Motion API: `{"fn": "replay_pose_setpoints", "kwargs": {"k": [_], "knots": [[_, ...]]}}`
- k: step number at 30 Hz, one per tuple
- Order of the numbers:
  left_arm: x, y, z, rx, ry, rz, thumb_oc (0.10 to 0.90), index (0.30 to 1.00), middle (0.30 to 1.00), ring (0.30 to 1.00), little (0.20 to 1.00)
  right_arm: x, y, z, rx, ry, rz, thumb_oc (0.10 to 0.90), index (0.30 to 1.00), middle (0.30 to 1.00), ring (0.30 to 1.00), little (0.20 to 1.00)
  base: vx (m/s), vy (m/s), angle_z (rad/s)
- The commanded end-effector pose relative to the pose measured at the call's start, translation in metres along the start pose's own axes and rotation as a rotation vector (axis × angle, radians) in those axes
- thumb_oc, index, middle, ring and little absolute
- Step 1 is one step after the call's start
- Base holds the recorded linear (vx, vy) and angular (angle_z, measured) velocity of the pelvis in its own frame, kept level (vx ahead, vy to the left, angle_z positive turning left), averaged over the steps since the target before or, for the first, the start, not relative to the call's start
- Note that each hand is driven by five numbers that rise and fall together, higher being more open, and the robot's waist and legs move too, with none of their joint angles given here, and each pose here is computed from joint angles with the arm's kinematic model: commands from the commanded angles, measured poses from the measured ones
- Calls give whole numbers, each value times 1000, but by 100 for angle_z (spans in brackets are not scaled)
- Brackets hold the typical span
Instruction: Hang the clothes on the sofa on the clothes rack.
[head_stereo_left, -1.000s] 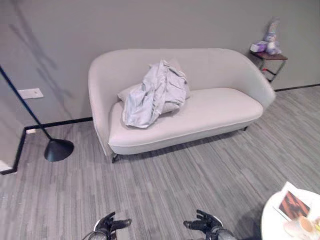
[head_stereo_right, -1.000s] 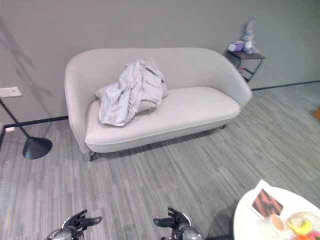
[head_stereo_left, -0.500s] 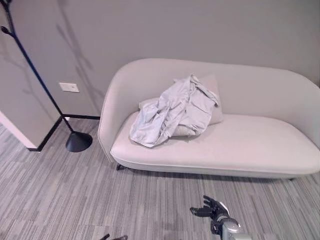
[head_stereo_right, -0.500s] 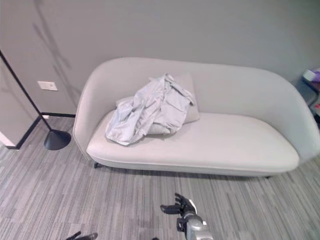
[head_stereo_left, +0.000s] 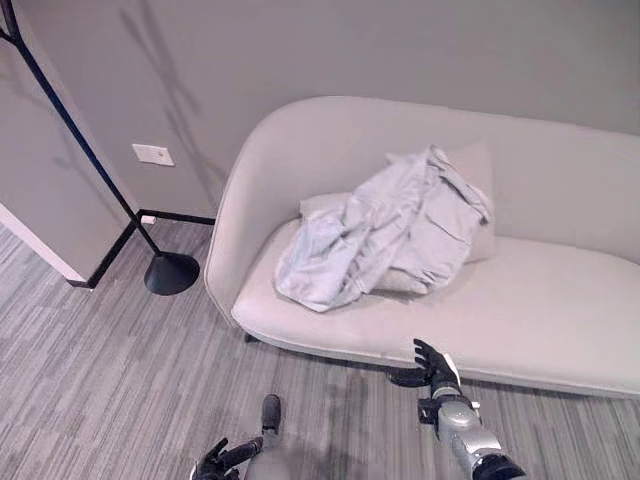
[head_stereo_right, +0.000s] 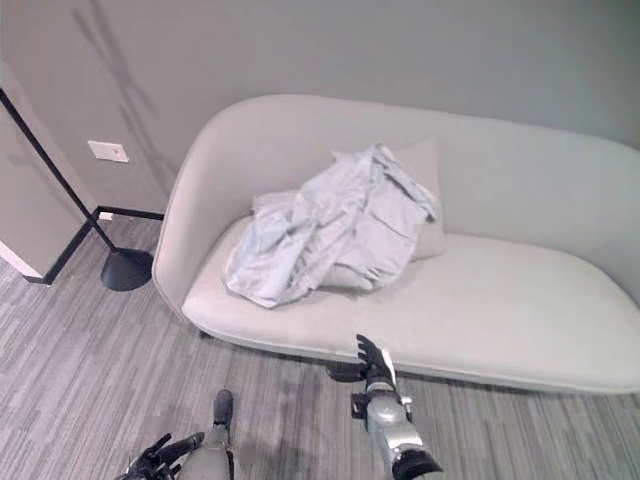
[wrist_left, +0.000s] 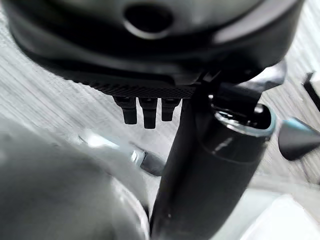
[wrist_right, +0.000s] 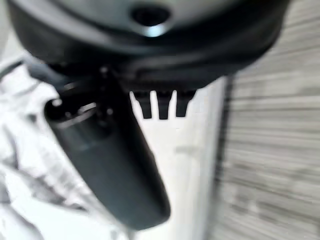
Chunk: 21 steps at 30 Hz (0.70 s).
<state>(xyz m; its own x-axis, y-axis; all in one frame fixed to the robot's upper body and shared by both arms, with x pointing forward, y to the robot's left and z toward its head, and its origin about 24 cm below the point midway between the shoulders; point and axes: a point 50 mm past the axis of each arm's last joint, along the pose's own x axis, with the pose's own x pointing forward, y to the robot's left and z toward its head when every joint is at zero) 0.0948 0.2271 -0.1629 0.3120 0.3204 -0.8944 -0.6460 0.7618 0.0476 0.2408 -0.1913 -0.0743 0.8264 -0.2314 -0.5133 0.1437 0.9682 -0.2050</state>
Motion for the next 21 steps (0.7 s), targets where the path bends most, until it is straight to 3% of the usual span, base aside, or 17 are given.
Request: {"fn": "replay_pose_setpoints", "kwargs": {"k": [1, 4, 10, 16, 21], "knots": [[-2, -11, -4, 262, -38, -42, 800, 900, 900, 900, 900, 11, -11, 77, -41, -316, -114, 800, 900, 900, 900, 900, 284, 555, 8], [-2, -20, 1, 459, -81, -75, 800, 900, 900, 900, 900, 11, -11, 105, -61, -402, -258, 800, 900, 900, 900, 900, 185, 471, -4], [-4, -16, -13, 545, -38, -62, 800, 900, 900, 900, 900, 5, -16, 108, -24, -414, -416, 800, 900, 900, 900, 900, 106, 224, 20], [-7, -11, -28, 577, -14, -36, 800, 900, 900, 900, 900, -1, -41, 93, -30, -387, -596, 800, 900, 900, 900, 900, 108, -51, 24], [-11, -6, -47, 582, 39, -25, 800, 900, 900, 900, 900, -2, -47, 91, -50, -384, -602, 800, 900, 900, 900, 900, 105, -62, 1]]}}
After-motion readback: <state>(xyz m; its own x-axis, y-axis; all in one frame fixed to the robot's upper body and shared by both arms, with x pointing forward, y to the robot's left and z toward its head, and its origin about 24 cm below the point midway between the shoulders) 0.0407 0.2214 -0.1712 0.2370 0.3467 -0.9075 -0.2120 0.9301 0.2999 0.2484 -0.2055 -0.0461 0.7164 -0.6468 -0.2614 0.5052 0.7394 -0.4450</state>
